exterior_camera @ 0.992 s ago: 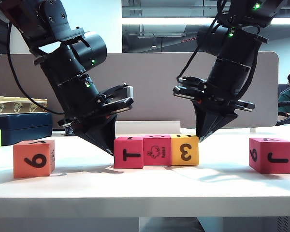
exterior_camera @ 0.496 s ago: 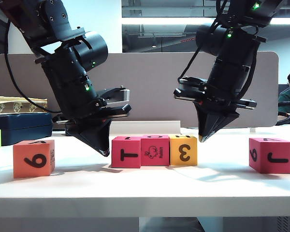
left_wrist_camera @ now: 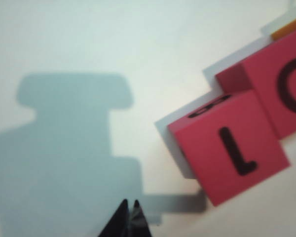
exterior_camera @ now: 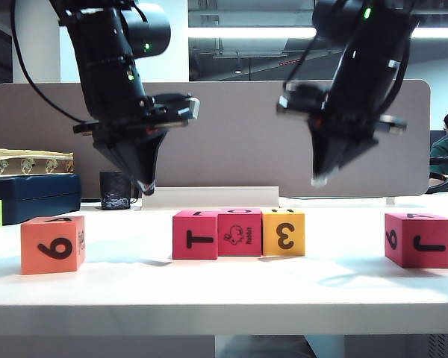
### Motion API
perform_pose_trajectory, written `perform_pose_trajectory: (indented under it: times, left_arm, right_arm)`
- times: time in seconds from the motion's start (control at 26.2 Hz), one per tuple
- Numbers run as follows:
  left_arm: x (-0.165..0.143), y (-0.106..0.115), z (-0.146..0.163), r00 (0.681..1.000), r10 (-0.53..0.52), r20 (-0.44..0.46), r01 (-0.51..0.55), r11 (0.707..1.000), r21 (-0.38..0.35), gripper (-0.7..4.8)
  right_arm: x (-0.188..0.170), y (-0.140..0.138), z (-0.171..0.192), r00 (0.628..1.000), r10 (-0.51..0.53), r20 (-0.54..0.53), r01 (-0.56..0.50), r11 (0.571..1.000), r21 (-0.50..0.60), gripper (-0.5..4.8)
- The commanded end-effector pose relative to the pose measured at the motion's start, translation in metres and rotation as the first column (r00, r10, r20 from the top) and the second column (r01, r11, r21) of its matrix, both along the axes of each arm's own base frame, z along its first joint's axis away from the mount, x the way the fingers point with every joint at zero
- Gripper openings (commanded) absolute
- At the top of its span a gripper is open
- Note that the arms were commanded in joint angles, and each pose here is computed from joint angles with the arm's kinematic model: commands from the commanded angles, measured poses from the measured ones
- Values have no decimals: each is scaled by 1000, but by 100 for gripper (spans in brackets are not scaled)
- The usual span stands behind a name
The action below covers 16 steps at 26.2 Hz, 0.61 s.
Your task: Select the appropriate blocks from the scattered letter blocks on the table and arrange them in a row to spell out "ALOHA".
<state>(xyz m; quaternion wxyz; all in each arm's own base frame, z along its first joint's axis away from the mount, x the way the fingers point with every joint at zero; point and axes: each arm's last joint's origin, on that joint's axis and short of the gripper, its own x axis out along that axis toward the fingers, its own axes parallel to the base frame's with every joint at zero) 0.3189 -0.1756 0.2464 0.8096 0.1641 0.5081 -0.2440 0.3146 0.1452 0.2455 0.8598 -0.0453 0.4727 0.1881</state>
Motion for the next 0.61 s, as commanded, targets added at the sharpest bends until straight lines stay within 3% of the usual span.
perform_pose_trajectory:
  times: [0.04, 0.15, 0.34, 0.61]
  left_arm:
    - [-4, -1, 4, 998, -42, -45, 38, 997, -73, -5]
    - [-9, -3, 2, 991, -77, -106, 64, 991, -118, -5]
    - [-22, -11, -2, 979, -111, -172, 99, 992, -76, -5]
    - [-34, -32, -13, 976, -169, -137, 157, 983, -92, -5]
  right_arm:
    - [-15, -6, 27, 999, 23, 49, -24, 1000, 17, -6]
    - [-31, -13, 46, 998, 35, 61, -38, 998, 42, -6]
    - [-60, -24, 72, 996, 55, 66, -60, 996, 72, -6]
    - [-80, -26, 85, 990, 132, 44, -137, 979, 152, -6]
